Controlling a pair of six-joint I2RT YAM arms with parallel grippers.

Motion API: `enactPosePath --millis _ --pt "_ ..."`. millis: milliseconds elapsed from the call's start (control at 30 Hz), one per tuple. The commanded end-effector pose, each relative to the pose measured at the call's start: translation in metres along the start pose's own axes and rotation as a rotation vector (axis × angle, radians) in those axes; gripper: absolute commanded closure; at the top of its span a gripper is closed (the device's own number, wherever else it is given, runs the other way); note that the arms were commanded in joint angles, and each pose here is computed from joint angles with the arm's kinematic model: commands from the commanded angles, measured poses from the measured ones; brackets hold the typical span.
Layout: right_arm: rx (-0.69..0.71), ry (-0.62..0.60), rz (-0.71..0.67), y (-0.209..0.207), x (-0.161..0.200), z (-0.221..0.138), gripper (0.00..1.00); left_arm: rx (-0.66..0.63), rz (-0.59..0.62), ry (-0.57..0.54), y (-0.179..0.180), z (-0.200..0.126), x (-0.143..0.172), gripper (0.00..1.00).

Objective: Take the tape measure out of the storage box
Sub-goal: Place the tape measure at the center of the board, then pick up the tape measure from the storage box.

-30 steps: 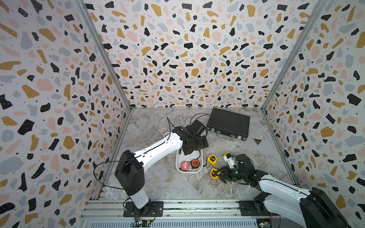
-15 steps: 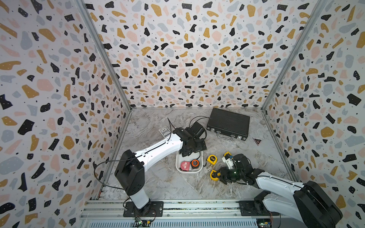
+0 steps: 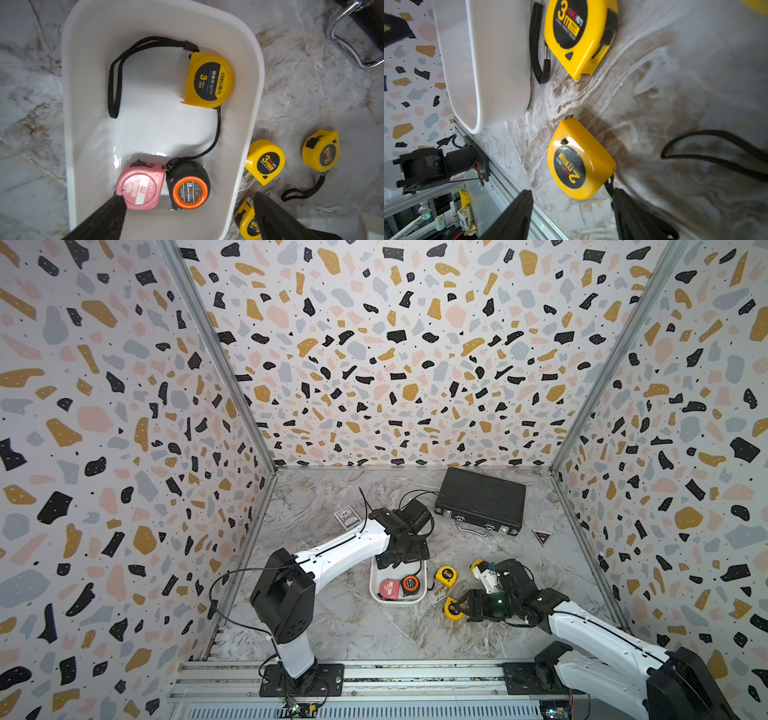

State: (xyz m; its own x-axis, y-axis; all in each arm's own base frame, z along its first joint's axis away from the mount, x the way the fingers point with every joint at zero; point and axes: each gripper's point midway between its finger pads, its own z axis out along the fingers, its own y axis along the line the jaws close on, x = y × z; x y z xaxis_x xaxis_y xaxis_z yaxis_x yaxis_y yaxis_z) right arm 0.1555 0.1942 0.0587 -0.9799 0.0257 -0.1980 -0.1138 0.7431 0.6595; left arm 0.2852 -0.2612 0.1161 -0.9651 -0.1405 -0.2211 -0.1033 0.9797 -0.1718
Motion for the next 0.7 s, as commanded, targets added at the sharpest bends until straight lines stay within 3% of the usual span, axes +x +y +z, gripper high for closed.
enactPosePath --millis 0,333,667 --pt "0.051 -0.015 -0.024 -0.001 -0.002 -0.011 0.32 -0.043 0.051 -0.027 0.006 0.000 -0.014 0.00" --pt "0.069 -0.079 -0.054 0.013 -0.020 -0.028 0.29 -0.056 0.098 -0.030 0.007 0.027 -0.036 0.02" --pt "0.078 -0.086 -0.057 0.020 -0.031 -0.030 0.21 0.044 0.087 0.020 -0.007 0.062 -0.051 0.05"
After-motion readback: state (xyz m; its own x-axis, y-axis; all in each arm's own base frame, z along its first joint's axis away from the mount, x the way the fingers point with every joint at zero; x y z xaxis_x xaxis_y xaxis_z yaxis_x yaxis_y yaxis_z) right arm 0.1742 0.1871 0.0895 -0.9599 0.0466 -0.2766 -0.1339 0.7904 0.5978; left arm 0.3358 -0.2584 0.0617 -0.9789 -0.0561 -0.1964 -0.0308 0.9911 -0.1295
